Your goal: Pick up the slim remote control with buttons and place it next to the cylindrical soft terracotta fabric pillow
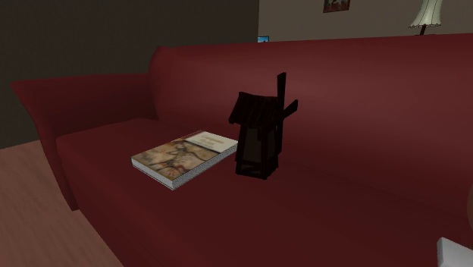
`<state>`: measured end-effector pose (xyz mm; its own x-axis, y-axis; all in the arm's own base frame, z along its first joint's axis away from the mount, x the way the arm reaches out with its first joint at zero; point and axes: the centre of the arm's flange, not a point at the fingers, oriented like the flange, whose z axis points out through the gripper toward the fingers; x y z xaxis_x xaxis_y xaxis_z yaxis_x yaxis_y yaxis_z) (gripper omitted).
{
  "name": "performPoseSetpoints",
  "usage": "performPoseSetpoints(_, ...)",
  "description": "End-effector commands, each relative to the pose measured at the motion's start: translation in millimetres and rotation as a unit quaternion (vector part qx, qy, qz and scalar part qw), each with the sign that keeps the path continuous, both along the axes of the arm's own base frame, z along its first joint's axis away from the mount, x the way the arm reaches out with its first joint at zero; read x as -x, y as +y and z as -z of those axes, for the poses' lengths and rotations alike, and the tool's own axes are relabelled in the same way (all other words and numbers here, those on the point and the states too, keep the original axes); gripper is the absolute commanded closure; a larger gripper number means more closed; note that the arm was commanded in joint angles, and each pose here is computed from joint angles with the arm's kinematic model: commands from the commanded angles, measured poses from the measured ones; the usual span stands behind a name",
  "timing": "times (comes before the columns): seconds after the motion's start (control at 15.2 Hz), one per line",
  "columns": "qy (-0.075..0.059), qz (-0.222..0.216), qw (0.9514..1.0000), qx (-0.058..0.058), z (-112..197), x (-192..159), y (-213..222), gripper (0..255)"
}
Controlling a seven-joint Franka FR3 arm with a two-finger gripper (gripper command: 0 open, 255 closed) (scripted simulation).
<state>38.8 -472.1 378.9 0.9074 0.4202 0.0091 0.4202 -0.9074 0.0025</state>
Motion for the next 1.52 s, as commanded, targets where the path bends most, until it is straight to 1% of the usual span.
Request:
performPoseSetpoints(0.0,0.000,0.000,1.0000,0.000,11,2,-1,255)
performPoseSetpoints(0.33,0.000,0.000,1.0000,0.000,38,2,-1,255)
performPoseSetpoints(0.86,0.000,0.000,1.0000,0.000,38,2,-1,255)
performPoseSetpoints(0.92,0.000,0.000,1.0000,0.000,38,2,-1,0)
performPoseSetpoints(1.25,0.000,0.000,1.0000,0.000,38,2,-1,0)
performPoseSetpoints(1.45,0.000,0.000,1.0000,0.000,-2,2,-1,0)
